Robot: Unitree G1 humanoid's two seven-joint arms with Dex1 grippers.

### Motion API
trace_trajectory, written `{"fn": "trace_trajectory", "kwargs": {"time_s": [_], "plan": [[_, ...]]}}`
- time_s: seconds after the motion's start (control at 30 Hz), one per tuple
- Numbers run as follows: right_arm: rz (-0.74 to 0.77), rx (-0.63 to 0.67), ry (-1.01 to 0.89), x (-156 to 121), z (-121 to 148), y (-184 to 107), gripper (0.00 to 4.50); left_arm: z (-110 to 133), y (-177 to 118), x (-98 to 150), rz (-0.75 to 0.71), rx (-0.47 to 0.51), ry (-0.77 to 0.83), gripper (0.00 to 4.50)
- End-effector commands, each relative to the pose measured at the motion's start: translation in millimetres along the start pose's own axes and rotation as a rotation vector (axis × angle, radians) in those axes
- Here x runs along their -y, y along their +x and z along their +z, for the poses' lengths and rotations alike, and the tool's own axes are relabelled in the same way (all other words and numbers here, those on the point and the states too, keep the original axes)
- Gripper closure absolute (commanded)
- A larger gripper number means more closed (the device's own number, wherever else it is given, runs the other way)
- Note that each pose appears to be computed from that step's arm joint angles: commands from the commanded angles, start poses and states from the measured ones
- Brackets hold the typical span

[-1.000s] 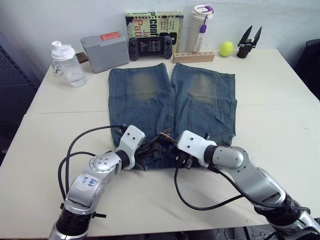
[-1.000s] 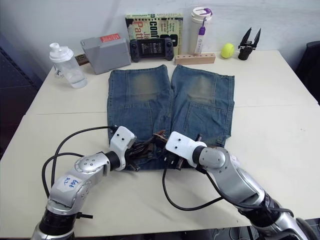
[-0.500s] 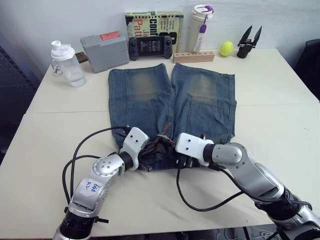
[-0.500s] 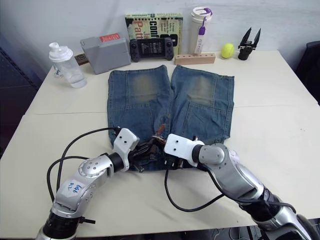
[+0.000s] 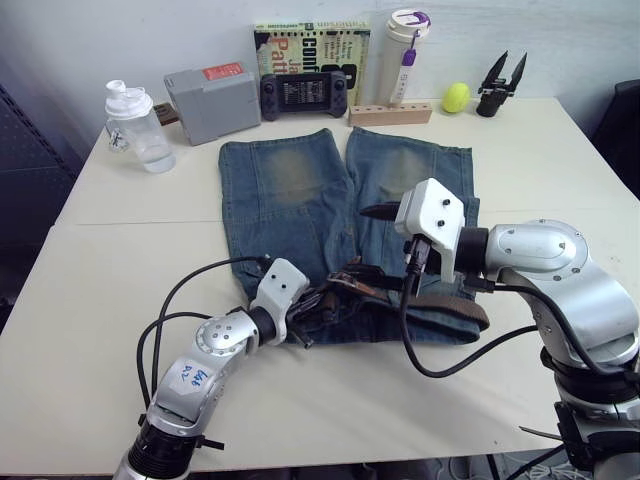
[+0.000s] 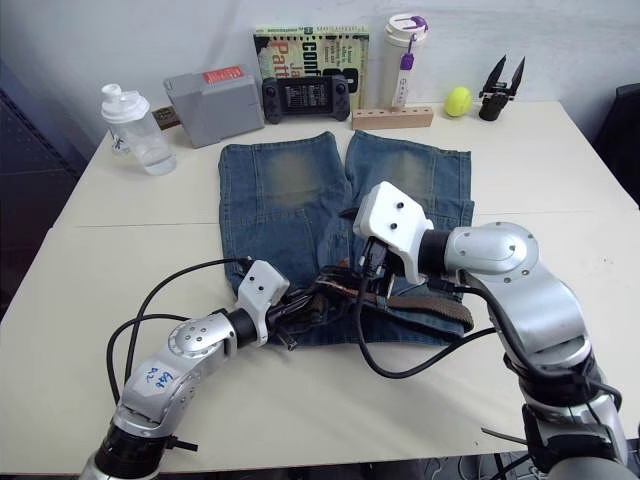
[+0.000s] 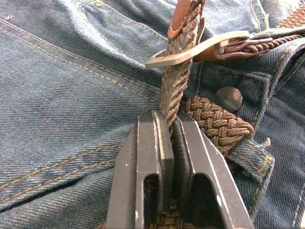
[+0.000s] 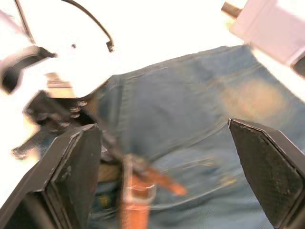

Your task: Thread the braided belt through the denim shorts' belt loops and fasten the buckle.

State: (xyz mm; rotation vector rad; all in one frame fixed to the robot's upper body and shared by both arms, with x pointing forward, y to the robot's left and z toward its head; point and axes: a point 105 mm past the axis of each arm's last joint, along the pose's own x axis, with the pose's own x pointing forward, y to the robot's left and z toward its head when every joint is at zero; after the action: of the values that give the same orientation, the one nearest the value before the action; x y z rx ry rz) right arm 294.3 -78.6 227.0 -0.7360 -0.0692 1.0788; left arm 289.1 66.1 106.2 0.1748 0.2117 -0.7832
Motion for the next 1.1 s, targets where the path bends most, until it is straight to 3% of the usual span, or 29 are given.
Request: {"fn": "trace_trajectory", "kwargs": {"time_s": [0.03, 0.2, 0.4, 0.5, 0.77, 1.07, 1.1], "plan": [[0.026, -0.063, -0.271, 0, -12, 11, 0.02, 0, 2, 8, -0.033, -0.001, 0.003, 4.5], [0.053, -0.104, -0.441, 0, -29, 29, 0.02, -1, 2, 8, -0.028, -0.002, 0.005, 4.5], [0.069, -0.084, -0.482, 0, -30, 35, 0.02, -1, 1, 8, -0.024, -0.004, 0.004, 4.5], [0.079, -0.087, -0.482, -3, -32, 35, 0.71, -1, 1, 7, -0.018, -0.004, 0.002, 4.5], [0.109, -0.107, -0.448, -9, -38, 33, 4.33, -1, 0, 6, -0.013, -0.005, 0.004, 4.5], [0.106, -0.124, -0.407, -13, -43, 28, 4.44, 0, 0, 4, -0.009, -0.004, 0.011, 4.5], [0.102, -0.125, -0.403, -13, -43, 28, 4.48, 0, 0, 5, -0.017, 0.001, 0.016, 4.07]]}}
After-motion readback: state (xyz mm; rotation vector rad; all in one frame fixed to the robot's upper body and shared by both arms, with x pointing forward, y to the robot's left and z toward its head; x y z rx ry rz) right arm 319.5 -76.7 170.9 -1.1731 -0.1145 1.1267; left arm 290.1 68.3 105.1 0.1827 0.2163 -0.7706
